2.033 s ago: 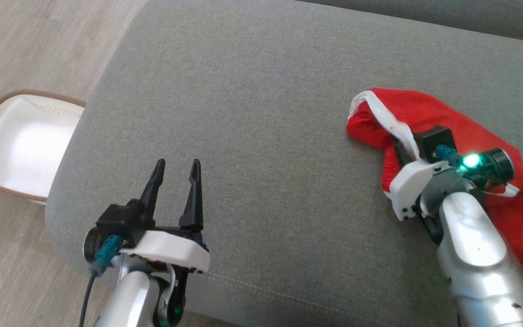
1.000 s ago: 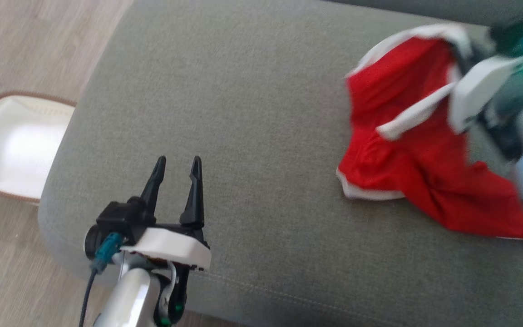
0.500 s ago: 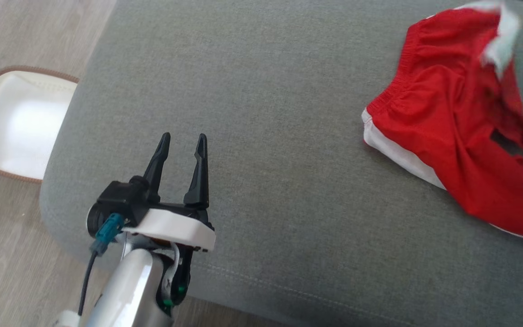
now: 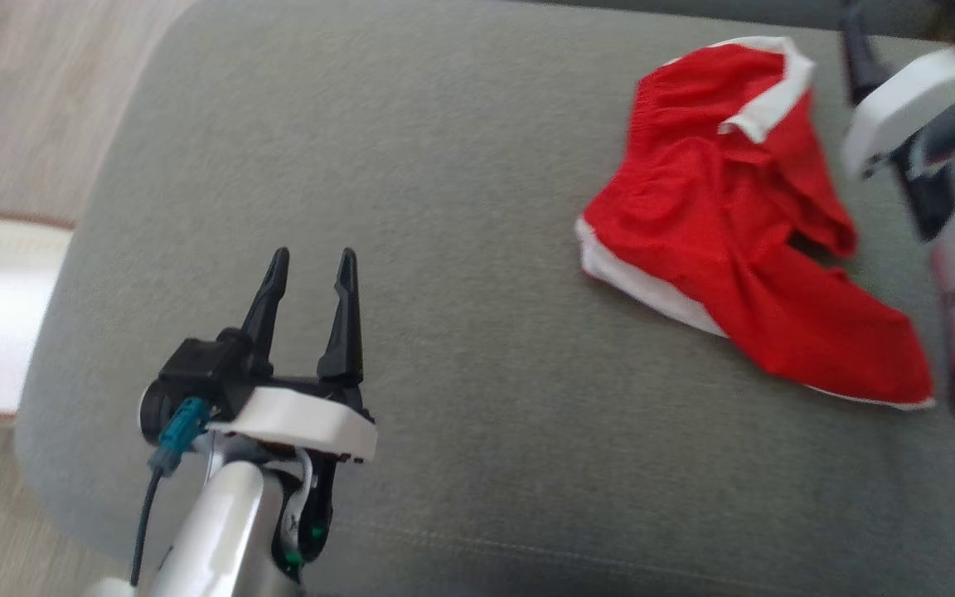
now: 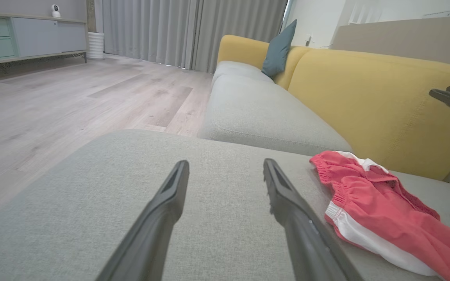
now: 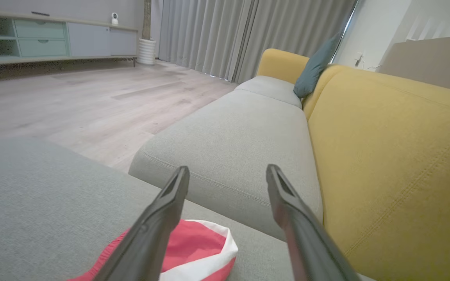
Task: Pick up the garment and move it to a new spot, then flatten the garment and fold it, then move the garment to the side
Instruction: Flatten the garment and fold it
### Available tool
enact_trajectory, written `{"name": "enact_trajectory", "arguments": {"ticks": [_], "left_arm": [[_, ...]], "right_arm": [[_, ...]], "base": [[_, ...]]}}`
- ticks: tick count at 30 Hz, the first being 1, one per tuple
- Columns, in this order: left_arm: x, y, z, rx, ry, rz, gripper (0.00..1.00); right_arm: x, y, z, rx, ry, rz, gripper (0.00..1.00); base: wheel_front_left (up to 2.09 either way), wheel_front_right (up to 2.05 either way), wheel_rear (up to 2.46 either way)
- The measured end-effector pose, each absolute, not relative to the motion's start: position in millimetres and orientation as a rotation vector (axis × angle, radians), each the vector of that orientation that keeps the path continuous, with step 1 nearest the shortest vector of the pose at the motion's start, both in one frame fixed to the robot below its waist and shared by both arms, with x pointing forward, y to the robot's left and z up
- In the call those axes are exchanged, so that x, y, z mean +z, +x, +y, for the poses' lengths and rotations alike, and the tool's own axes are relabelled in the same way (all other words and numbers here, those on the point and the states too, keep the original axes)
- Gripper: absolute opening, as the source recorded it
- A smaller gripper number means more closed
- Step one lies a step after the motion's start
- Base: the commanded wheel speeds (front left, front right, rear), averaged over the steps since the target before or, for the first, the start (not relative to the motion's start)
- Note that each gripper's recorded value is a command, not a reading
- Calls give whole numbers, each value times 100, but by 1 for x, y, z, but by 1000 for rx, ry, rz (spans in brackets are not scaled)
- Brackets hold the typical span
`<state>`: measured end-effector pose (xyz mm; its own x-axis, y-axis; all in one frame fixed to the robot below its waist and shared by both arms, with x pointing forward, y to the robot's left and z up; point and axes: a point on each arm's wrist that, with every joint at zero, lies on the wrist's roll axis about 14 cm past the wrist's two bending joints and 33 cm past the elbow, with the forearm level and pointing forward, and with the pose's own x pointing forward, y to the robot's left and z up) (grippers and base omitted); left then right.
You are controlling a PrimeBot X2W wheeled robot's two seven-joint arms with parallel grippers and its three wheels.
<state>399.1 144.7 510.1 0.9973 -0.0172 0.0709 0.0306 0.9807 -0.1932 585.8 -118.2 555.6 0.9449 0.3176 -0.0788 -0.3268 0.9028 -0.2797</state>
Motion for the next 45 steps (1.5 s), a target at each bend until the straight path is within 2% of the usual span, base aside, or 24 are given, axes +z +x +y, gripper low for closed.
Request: {"name": "enact_trajectory", "arguments": {"ticks": [9, 19, 26, 33, 38, 45], "left_arm": [[521, 398, 114, -114, -207, -97, 100], [541, 400, 77, -224, -221, -146, 100], [537, 404, 64, -262, -232, -132, 100], [508, 410, 45, -324, -226, -45, 100], [466, 414, 15, -450, -140, 73, 100], [440, 448, -8, -567, -13, 149, 100]], "right_arm": [[560, 534, -133, 290, -134, -46, 100], [547, 448, -185, 108, 29, -133, 100], [514, 394, -200, 23, 50, -53, 100], [530, 394, -209, -9, 45, -78, 100], [524, 396, -215, -29, 46, -54, 100], [507, 398, -223, -55, 46, 3, 100]], "base": [[0, 0, 0], [0, 0, 0], [0, 0, 0], [0, 0, 0], [0, 0, 0], [0, 0, 0]]}}
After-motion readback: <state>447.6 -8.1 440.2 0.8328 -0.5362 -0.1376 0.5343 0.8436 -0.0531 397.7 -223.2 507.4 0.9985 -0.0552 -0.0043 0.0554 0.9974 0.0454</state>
